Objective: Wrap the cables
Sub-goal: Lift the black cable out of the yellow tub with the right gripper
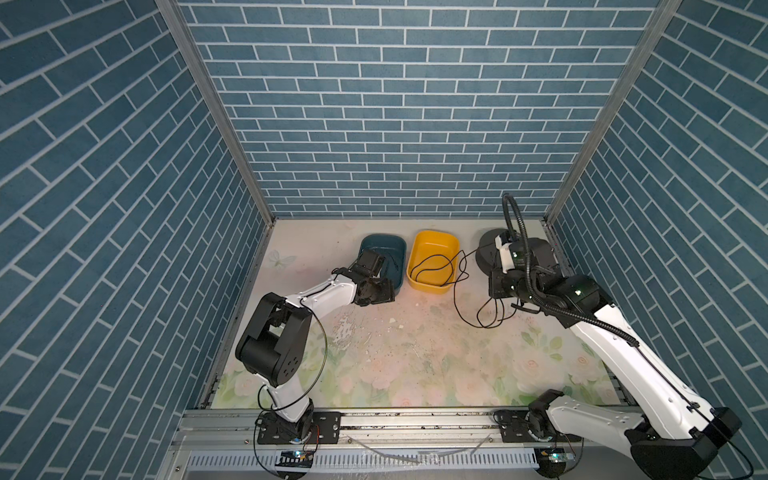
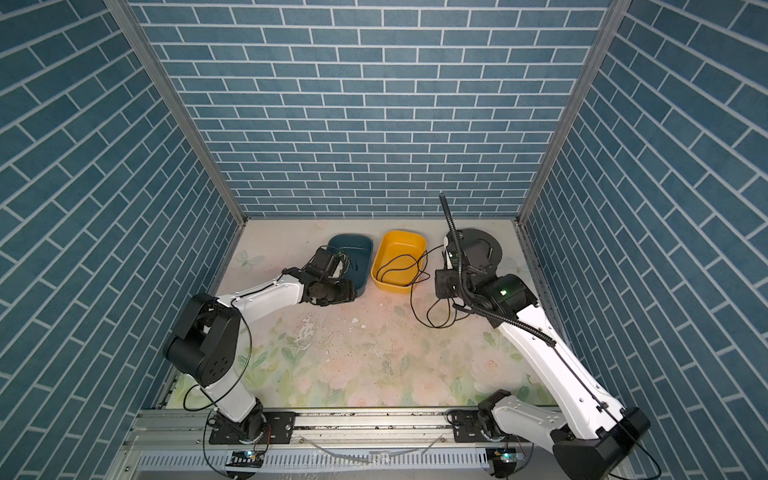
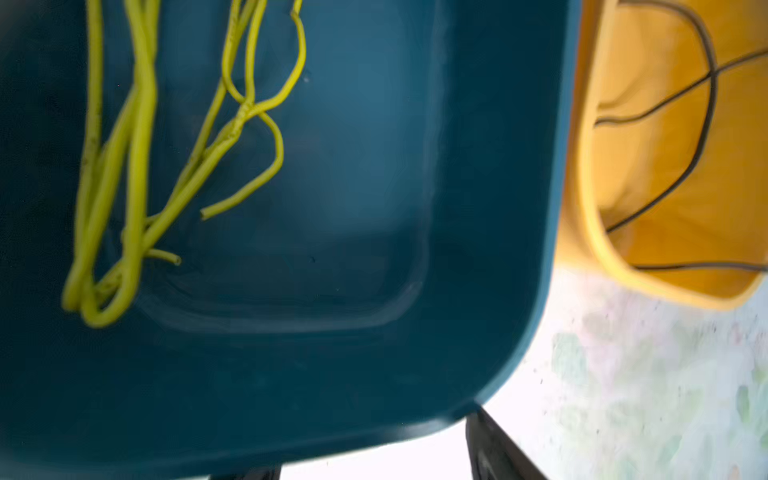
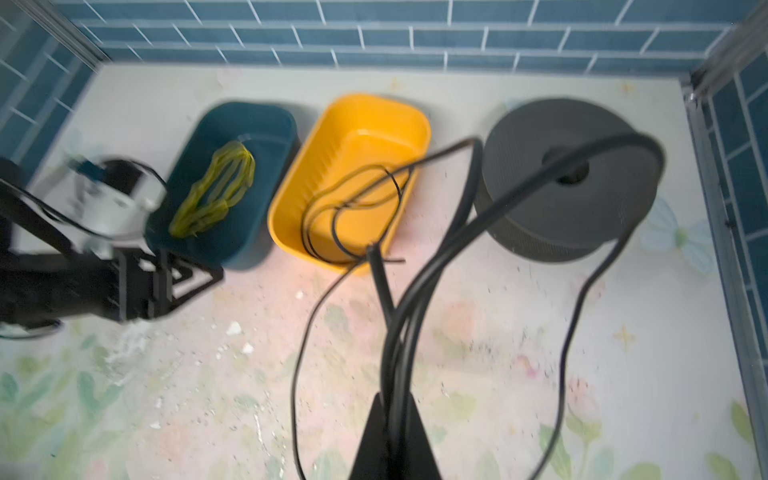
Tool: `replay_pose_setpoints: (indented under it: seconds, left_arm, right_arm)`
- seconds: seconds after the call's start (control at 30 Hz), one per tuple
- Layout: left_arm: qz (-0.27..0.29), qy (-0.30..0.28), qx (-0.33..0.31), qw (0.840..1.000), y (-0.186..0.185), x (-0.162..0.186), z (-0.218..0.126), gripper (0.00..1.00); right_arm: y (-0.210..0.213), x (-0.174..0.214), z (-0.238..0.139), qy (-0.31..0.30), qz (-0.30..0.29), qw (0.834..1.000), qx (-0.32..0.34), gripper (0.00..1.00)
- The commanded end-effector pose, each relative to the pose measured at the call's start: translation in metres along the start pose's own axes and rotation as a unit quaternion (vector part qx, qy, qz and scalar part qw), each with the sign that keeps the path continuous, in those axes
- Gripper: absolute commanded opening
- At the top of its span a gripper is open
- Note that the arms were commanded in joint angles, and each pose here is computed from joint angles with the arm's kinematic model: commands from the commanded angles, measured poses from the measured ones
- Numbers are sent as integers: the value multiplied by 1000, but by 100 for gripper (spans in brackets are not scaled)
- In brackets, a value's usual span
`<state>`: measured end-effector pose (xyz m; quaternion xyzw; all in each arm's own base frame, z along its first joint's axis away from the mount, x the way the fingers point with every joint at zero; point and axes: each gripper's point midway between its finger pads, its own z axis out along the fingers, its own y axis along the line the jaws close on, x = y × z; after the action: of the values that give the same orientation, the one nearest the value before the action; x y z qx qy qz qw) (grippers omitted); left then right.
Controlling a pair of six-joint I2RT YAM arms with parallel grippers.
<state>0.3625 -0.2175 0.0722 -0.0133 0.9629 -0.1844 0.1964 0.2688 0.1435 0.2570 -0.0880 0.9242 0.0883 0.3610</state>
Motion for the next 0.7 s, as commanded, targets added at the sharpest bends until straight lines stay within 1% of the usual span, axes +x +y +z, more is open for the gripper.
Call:
replay_pose_setpoints:
  seconds: [0.0,0.07,0.2,0.27,0.47,0.5,0.57,0.6,0.63,0.67]
  left_arm:
    - [18,-21,-6,1000,-3,-21,-3,70]
    - [21,-22,-5,1000,-5,-24,-5,70]
    - [24,-24,3,999,-8,-22,-15,72]
    - [32,-22,1,999,-6,-19,-21,73]
    - [53,-5,1,999,-5,-5,-40,78]
    - [54,-5,1,999,-5,-4,-42,78]
    - [56,-7,1,998,-3,-1,-49,78]
    - [58,-8,2,998,-3,1,-52,78]
    - [59,-7,5,998,-3,3,-54,78]
    - [63,-8,8,998,-4,4,-57,78]
  right_arm:
    - [-12,33,25,34,23,999,29,0]
    - [-15,47,43,52,23,998,37,0]
    - [-28,70,75,90,29,993,75,0]
    - [-30,80,89,108,37,990,76,0]
    - [-43,107,115,155,65,981,95,1]
    - [-44,108,117,158,68,981,95,3]
    - [-46,111,118,159,76,980,92,14]
    - [-45,110,117,156,78,981,89,18]
    - [-44,108,116,154,81,981,84,24]
    - [-42,106,114,152,80,982,76,33]
